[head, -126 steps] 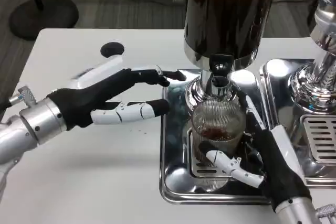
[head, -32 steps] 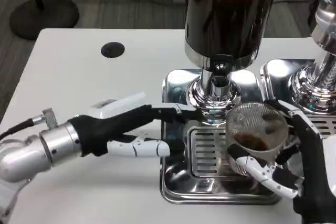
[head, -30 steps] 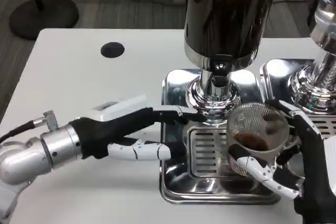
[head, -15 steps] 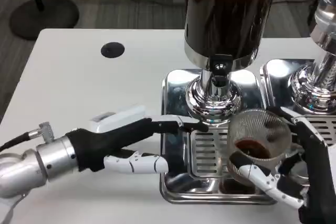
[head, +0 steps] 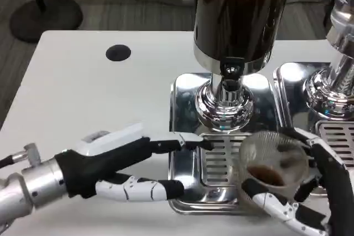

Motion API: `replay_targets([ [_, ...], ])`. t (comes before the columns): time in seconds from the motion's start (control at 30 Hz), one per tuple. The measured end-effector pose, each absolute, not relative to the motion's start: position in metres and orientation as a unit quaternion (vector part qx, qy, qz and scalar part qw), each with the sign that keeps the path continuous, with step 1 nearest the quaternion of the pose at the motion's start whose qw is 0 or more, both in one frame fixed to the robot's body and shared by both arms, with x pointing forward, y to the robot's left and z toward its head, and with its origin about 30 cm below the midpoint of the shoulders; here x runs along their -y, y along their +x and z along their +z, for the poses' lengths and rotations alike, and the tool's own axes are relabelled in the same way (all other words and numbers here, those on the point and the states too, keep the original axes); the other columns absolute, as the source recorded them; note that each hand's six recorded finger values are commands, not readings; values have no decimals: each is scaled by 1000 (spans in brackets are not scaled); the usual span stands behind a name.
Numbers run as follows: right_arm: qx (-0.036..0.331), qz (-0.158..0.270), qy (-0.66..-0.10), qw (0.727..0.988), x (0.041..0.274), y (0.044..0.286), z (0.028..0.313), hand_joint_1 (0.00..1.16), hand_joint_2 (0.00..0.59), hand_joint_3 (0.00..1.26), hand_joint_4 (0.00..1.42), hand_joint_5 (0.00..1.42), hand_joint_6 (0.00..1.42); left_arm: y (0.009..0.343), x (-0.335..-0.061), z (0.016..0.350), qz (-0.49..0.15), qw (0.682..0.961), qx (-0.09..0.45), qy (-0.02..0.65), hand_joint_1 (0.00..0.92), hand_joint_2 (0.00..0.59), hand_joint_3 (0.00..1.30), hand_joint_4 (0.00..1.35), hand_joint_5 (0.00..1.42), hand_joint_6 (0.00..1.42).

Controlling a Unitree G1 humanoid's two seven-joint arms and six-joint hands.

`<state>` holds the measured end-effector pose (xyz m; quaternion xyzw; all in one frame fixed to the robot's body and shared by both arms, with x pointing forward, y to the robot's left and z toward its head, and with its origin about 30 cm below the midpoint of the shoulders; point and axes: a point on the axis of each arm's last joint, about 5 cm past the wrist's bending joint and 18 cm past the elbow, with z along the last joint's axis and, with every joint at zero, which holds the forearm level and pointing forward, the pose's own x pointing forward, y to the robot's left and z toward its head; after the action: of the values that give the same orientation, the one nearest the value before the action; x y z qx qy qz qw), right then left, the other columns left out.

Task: Grasp the cup under the faucet to collect the drink, then remove the cup.

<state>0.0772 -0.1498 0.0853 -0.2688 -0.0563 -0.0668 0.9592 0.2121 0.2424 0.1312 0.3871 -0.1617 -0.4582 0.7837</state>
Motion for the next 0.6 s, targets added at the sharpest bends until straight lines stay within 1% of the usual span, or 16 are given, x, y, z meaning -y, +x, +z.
replay_targets([
  [0.17, 55, -63, -267, 960, 149, 72, 89, 667, 200, 541, 609, 767, 1007, 204, -246, 130, -455, 788, 158, 383, 0, 192, 174, 120, 162, 212],
  [0.27, 49, -59, -267, 961, 150, 68, 89, 667, 202, 541, 610, 769, 1008, 201, -249, 129, -451, 792, 152, 383, 0, 191, 173, 120, 162, 212],
  [0.6, 52, -62, -267, 960, 150, 68, 91, 667, 208, 541, 617, 775, 1022, 199, -250, 131, -444, 798, 157, 376, 0, 190, 172, 128, 169, 212],
])
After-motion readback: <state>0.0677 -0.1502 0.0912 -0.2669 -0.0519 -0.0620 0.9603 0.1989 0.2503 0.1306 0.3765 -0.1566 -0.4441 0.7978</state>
